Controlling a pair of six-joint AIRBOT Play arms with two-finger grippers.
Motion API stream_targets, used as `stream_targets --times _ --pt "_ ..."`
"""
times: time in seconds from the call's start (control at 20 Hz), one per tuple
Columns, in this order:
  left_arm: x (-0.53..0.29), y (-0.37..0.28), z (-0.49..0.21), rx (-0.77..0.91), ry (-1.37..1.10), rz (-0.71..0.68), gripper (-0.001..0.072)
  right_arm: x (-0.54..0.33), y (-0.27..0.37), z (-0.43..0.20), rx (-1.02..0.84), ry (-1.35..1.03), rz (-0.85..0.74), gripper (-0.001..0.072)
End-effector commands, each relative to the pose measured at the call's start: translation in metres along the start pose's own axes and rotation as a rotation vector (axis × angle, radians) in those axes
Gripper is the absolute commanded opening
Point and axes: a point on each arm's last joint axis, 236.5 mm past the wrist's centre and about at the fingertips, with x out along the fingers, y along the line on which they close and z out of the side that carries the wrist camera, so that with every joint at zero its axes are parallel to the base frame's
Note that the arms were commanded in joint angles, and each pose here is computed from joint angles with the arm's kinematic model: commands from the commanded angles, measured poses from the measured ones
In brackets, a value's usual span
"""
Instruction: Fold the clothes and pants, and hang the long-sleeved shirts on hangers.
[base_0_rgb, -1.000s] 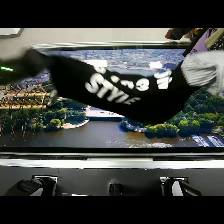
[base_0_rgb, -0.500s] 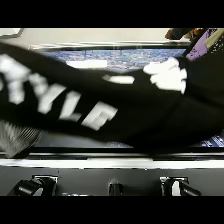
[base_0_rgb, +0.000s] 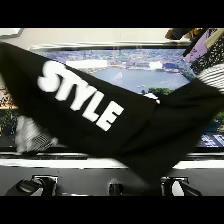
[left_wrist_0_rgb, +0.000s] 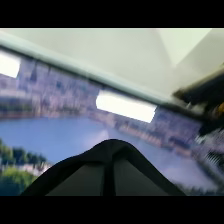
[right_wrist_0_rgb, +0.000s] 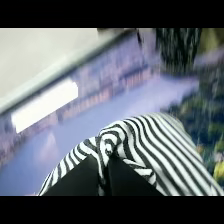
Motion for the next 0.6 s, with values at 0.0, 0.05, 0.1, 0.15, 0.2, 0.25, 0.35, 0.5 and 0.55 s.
stream_targets --times 0.0,0.05,0.1,0.15,0.2,0.25,0.35,0.5,0.55 --pt "0.12 0.031 -0.083 -0.045 0.281 0.109 0.002 0.115 -0.039 -0.062 0.13 0.441 -0.049 0.0034" --pt "0.153 0.045 -0.113 -0.06 0.364 0.147 0.002 0.151 -0.053 -0.075 0.142 0.521 -0.056 0.0034" --pt "0.178 0.057 -0.143 -0.08 0.439 0.176 0.002 0.186 -0.067 -0.091 0.15 0.594 -0.071 0.0034" --pt "0.202 0.068 -0.174 -0.109 0.518 0.201 0.002 0.218 -0.078 -0.109 0.159 0.655 -0.083 0.0035" --pt "0.221 0.08 -0.203 -0.132 0.583 0.227 0.002 0.249 -0.085 -0.129 0.16 0.708 -0.088 0.0035" --pt "0.235 0.089 -0.226 -0.148 0.632 0.243 0.002 0.281 -0.09 -0.153 0.144 0.763 -0.085 0.0035" --pt "0.257 0.105 -0.262 -0.175 0.695 0.272 0.002 0.323 -0.09 -0.192 0.061 0.825 -0.058 0.0082" --pt "0.266 0.118 -0.285 -0.185 0.741 0.303 0.002 0.339 -0.09 -0.216 0.025 0.865 -0.063 0.0411" --pt "0.265 0.118 -0.285 -0.182 0.742 0.302 0.002 0.331 -0.093 -0.213 -0.001 0.878 -0.06 0.0525"
